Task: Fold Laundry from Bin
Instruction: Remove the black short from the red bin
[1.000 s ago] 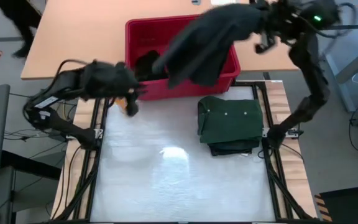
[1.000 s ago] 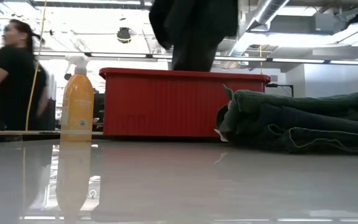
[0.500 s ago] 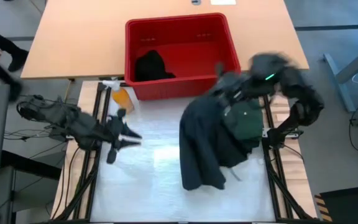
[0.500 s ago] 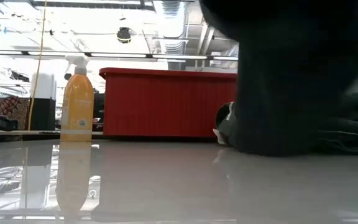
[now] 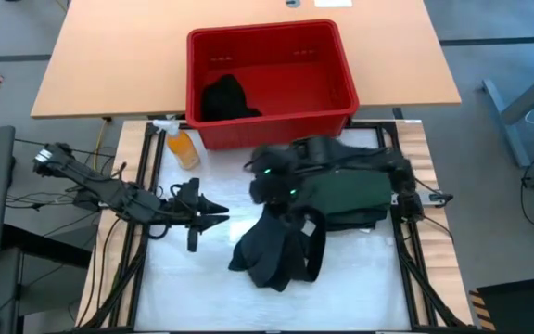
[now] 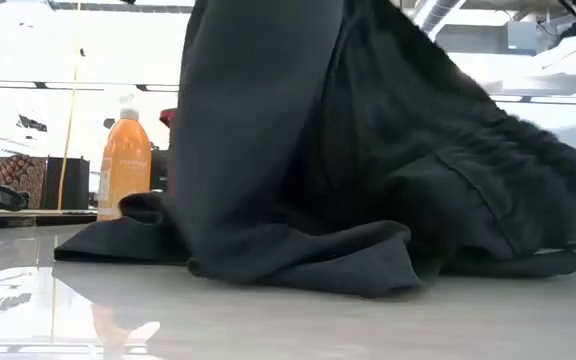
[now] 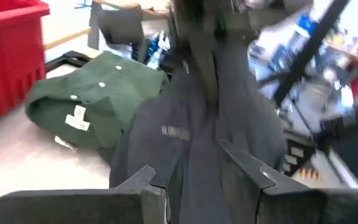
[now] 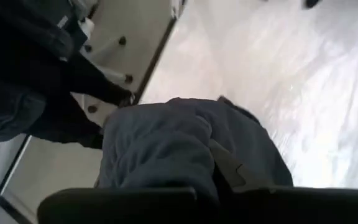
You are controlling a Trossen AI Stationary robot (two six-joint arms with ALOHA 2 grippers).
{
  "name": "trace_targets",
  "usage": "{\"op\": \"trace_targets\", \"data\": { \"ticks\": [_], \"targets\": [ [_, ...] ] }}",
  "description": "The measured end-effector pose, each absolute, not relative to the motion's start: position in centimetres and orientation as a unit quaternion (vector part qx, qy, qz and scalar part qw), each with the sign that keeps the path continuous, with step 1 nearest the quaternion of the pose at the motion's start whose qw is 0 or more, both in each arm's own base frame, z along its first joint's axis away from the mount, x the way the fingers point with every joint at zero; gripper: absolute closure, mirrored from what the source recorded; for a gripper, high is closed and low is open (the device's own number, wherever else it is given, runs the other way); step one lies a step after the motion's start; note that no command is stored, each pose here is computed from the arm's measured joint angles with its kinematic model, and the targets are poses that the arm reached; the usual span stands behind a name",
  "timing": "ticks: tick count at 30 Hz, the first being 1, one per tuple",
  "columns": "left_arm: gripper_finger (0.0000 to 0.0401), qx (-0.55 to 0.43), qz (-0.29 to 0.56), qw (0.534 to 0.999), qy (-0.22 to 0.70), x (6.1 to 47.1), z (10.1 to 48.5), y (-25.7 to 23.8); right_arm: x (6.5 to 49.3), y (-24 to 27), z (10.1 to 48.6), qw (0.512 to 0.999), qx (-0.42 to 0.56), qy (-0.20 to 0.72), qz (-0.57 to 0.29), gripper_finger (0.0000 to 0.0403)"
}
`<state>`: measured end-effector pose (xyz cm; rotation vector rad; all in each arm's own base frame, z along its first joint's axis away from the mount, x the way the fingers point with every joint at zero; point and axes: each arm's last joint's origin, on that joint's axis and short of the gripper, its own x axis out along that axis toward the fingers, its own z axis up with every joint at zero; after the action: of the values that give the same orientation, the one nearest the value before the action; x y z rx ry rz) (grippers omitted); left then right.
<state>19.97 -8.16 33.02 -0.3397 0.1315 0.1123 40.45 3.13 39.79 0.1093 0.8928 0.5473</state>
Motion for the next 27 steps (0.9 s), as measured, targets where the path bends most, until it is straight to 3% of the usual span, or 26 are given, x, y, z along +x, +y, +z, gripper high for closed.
{"op": "trace_targets", "data": {
  "ticks": [4, 9, 19, 27],
  "targets": [
    [0.0306, -0.179, 0.065, 0.979, 0.075, 20.9, 31.6, -8.5, 43.1, 3.3, 36.1, 0.845, 0.063, 0.464, 0.259, 0.0376],
    [0.0258, -0.167, 0.049, 0.978, 0.113, 23.2, 29.4, -9.9, 44.7, 3.2, 33.5, 0.834, 0.066, 0.485, 0.256, 0.0376],
    [0.015, -0.244, 0.059, 0.958, 0.138, 25.8, 26.5, -11.1, 44.6, 2.6, 33.8, 0.844, 0.039, 0.48, 0.236, 0.0376],
    [0.0134, -0.254, 0.083, 0.955, 0.125, 26.5, 26.5, -9.6, 44.8, 2.4, 33.9, 0.851, 0.03, 0.473, 0.226, 0.0376]
  ]
}}
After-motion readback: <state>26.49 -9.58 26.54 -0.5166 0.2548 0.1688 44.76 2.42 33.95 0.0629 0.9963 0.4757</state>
